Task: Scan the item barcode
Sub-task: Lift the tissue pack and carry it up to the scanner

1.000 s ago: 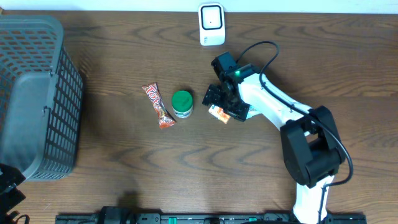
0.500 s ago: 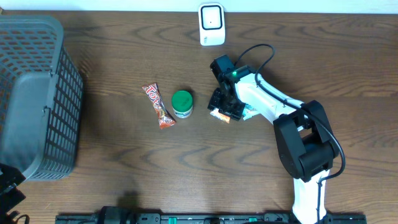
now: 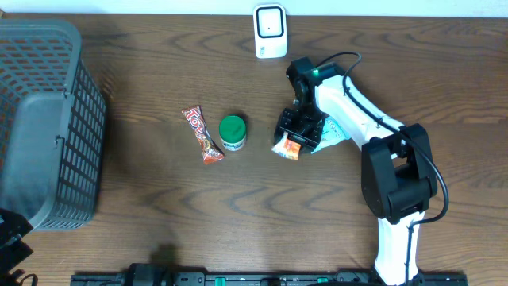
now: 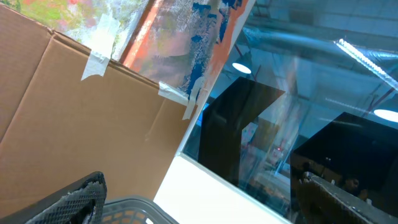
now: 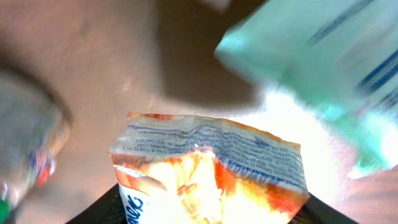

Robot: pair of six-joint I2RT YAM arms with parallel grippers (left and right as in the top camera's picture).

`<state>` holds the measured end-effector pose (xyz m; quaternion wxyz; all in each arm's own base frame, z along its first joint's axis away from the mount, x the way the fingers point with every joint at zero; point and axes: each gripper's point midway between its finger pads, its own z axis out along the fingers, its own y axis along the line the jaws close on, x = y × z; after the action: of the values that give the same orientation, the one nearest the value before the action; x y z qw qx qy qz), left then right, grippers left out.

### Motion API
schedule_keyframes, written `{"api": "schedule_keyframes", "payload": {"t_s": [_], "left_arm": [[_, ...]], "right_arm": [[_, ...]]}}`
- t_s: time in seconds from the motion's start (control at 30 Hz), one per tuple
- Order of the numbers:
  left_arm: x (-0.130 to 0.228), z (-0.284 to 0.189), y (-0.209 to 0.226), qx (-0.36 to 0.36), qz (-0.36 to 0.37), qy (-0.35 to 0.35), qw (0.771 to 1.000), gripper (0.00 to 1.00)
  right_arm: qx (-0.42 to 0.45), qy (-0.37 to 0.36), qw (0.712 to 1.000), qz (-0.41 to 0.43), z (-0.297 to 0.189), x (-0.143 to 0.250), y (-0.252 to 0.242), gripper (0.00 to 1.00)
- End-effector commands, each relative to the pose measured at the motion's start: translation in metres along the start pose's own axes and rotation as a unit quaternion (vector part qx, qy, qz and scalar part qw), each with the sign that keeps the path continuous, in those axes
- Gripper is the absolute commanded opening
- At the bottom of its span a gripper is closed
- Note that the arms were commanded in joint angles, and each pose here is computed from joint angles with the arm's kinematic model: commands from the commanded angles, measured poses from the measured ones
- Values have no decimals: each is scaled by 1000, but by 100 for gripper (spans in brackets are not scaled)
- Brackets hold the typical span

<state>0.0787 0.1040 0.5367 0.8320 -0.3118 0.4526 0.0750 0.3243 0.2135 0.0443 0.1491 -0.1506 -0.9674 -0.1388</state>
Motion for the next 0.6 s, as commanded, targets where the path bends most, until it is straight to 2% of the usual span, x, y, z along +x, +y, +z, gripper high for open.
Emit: {"api": "schedule_keyframes", "payload": {"t_s": [0.0,0.2,0.57], "left_arm": [[0,0,1,-3,-4,-2,1000,98],[0,0,1,-3,-4,-2,1000,98],[0,0,1,-3,-4,-2,1000,98]], "right_arm": [[-50,62,994,-79,-8,26,16,59],[-73,134,981,-120,-14,60,14,63],[-37,214,967,-132,-25,100,-8,63]]}}
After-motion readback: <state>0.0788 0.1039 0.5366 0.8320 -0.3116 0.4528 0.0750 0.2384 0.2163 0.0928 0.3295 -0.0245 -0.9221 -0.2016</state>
